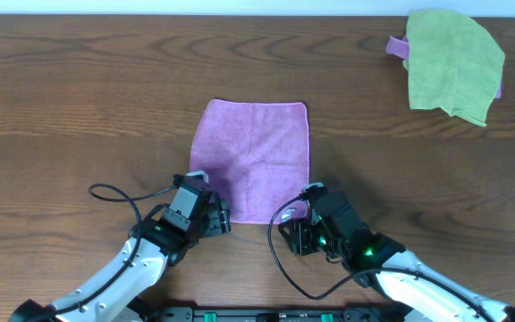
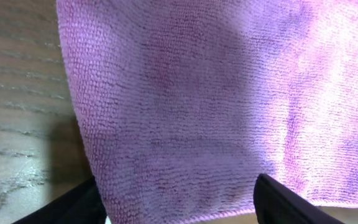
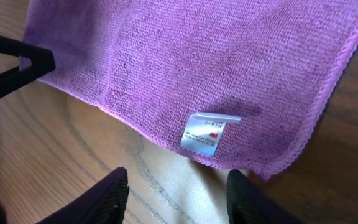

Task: Fold the cloth
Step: 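Grasp the bottom left and bottom right corners with both grippers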

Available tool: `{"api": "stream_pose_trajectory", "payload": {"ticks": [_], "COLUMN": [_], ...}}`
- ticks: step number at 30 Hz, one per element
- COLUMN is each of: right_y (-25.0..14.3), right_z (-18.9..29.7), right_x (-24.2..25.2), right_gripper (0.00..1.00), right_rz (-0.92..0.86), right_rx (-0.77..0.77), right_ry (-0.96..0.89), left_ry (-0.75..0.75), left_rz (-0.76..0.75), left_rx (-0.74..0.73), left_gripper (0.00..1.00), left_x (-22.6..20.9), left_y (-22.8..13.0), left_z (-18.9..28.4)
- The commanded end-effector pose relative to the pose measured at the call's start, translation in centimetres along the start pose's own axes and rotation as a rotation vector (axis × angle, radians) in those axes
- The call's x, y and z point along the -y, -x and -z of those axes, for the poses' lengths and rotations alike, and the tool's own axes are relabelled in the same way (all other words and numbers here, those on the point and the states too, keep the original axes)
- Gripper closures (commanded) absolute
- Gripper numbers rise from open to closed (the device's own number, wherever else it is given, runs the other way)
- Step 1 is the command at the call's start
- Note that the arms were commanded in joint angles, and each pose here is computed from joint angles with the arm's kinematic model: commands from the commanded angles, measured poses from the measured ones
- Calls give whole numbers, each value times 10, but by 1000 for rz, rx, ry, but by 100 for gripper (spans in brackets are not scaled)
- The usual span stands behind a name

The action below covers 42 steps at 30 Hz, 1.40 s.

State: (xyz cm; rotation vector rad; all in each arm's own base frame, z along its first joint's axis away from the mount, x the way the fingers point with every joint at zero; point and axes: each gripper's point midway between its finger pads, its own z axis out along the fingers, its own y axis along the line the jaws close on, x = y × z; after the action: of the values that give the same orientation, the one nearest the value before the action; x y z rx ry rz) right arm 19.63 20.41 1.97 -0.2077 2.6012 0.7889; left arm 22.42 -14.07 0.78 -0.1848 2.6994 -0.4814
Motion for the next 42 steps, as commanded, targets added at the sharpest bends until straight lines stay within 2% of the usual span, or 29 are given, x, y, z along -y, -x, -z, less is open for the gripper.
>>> {"api": "stream_pose_trajectory", "payload": {"ticks": [1, 3, 5, 7, 9, 11, 12, 16, 23, 26, 27, 29, 30, 31, 42], "right_y": [4, 4, 4, 4, 3, 3, 3, 7, 22, 15, 12, 1, -3, -5, 6], "right_z": [1, 1, 1, 1, 1, 1, 1, 1, 4, 3, 3, 3, 4, 5, 27], "right_x": [-2, -2, -2, -2, -3, -4, -4, -7, -17, -13, -10, -6, -7, -7, 10], "right_gripper": [59, 73, 83, 84, 86, 91, 93, 99, 98, 83, 71, 63, 55, 51, 55], "right_rz": [-7, -7, -7, -8, -7, -7, -7, -2, 10, 0, -5, -17, -21, -24, -9], "right_rx": [2, 0, 0, 0, -3, -5, -5, 9, 44, 15, 0, -44, -66, -77, -100], "right_ry": [13, 16, 16, 16, 21, 25, 25, 35, 58, 38, 29, 14, 19, 19, -132], "left_ry": [4, 4, 4, 1, 0, -2, -4, -17, -7, -8, -7, -4, -2, -2, 1], "left_rz": [9, 9, 9, 9, 9, 10, 10, 20, 43, 42, 42, 35, 36, 36, 36], "left_rx": [-49, -49, -49, -51, -50, -48, -45, -24, -16, -21, -23, -27, -29, -29, -33], "left_gripper": [34, 43, 53, 62, 79, 91, 94, 94, 94, 94, 94, 94, 94, 94, 94], "left_x": [-5, -5, -5, -5, -4, -4, -3, 3, 3, 3, 2, 2, 1, 1, 1], "left_y": [-14, -14, -14, -14, -14, -13, -11, 0, 12, 11, 11, 10, 9, 9, 8], "left_z": [-4, -4, -4, -4, -4, -4, -3, 0, 5, 5, 5, 5, 5, 5, 5]}}
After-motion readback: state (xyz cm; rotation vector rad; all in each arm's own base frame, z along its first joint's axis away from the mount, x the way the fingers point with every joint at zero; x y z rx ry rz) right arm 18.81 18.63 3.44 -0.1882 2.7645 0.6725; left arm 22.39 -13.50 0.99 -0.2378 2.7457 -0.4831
